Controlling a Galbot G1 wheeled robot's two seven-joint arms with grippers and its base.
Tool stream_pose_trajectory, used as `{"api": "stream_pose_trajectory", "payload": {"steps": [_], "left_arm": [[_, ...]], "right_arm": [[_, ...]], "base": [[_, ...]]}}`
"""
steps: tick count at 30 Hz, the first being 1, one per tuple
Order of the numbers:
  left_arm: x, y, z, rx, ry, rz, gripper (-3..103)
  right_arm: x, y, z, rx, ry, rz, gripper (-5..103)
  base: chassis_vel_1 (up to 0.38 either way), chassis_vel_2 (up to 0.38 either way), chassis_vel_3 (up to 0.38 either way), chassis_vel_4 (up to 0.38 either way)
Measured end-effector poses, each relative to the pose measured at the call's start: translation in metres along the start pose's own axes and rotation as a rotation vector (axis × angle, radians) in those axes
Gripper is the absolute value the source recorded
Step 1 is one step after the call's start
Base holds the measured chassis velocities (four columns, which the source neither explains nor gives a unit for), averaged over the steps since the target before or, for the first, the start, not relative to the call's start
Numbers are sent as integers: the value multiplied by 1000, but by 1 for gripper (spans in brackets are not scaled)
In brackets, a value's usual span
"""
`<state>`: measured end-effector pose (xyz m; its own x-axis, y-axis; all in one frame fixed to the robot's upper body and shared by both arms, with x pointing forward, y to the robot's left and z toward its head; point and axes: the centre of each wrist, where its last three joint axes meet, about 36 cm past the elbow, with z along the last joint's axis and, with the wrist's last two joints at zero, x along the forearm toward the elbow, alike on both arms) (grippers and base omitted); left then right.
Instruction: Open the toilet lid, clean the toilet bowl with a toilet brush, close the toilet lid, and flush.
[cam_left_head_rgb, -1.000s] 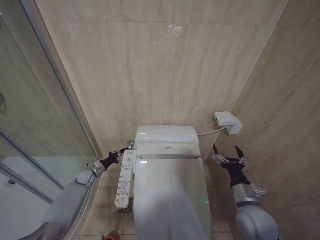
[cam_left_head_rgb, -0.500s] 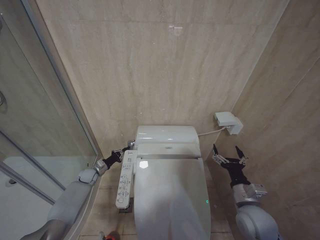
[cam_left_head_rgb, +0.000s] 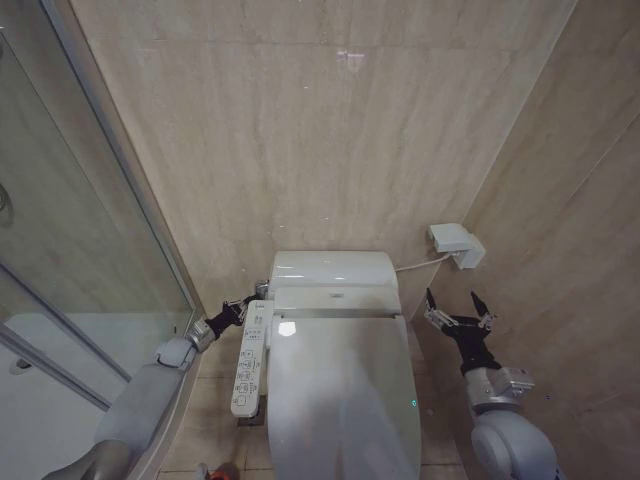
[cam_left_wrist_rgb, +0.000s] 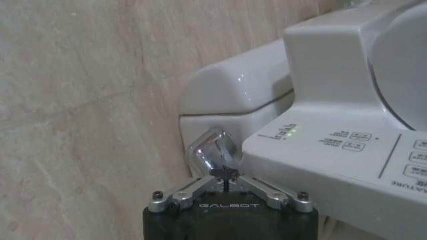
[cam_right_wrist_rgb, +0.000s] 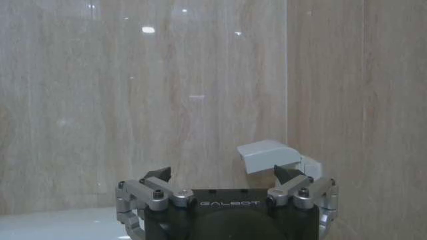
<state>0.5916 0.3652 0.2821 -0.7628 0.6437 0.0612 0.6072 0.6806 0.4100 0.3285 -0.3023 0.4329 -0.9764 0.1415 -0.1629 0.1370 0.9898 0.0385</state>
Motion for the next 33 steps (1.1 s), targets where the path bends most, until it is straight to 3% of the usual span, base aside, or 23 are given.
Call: {"api": "stream_pose_trajectory", "payload": {"steps": [8,12,14,21,22,24,27,29,30,33], "left_arm": [[16,-5,8,25,21,-59,0],[34,-14,14,53,54,-134,0],[47,-18,9,86,72,-223,0],[56,-21,-12,115,39,-342,0],[56,-23,-16,117,33,-377,21],[57,-23,-19,120,28,-403,21],[59,-30,-39,162,12,-502,21],[59,-32,-46,174,7,-519,21],[59,-35,-53,185,-1,-533,48],[62,-42,-74,205,-19,-557,48]], "right_arm": [[0,0,0,0,0,0,100],[0,0,0,0,0,0,100],[0,0,0,0,0,0,100],[0,0,0,0,0,0,100],[0,0,0,0,0,0,100],[0,0,0,0,0,0,100],[0,0,0,0,0,0,100],[0,0,0,0,0,0,100],[0,0,0,0,0,0,100],[0,0,0,0,0,0,100]], "base": [[0,0,0,0],[0,0,0,0],[0,0,0,0],[0,0,0,0],[0,0,0,0],[0,0,0,0],[0,0,0,0],[0,0,0,0],[0,0,0,0],[0,0,0,0]]}}
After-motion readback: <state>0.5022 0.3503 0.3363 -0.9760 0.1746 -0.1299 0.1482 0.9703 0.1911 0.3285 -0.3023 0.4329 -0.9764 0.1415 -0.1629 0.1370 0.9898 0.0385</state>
